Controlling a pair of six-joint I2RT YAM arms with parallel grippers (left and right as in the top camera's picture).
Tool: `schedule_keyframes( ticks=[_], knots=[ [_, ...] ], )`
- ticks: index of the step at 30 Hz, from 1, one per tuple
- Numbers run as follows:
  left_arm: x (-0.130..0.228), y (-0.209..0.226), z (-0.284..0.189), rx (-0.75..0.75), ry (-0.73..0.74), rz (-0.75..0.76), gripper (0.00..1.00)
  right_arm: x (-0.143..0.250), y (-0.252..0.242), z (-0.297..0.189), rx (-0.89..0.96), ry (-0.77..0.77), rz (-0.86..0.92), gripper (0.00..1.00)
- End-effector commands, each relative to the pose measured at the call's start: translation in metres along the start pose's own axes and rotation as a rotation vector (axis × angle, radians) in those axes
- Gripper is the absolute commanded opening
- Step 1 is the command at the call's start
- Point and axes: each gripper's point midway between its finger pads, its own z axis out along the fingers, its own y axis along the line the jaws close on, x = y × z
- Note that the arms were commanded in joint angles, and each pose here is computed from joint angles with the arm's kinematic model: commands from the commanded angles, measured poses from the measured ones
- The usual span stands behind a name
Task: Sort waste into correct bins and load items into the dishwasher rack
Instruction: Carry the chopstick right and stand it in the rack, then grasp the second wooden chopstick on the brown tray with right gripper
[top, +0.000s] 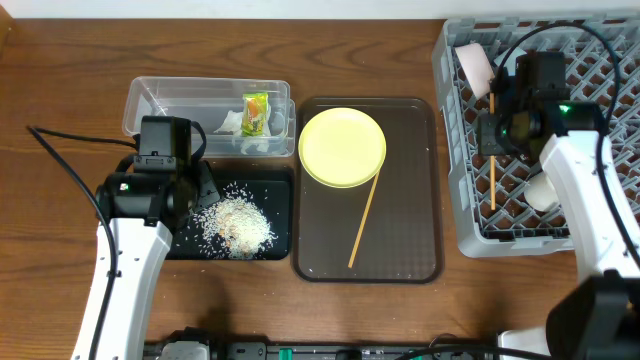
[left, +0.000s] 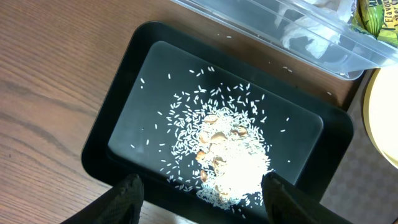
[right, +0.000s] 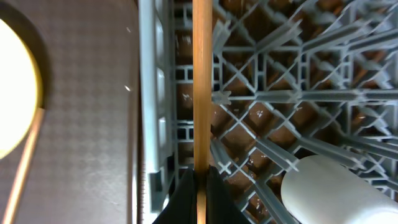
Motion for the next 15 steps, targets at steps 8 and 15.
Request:
schedule_keyframes(
  ticks=[8, 15],
  knots=[
    [-0.002, 0.003, 0.0, -0.011, -0.006, -0.013, 0.64, -0.018, 0.031, -0.011, -0.103, -0.078, -0.077, 0.44],
    [-0.002, 0.003, 0.0, -0.011, -0.007, -0.013, 0.64, -0.014, 0.109, -0.038, -0.336, -0.103, -0.099, 0.45]
  ],
)
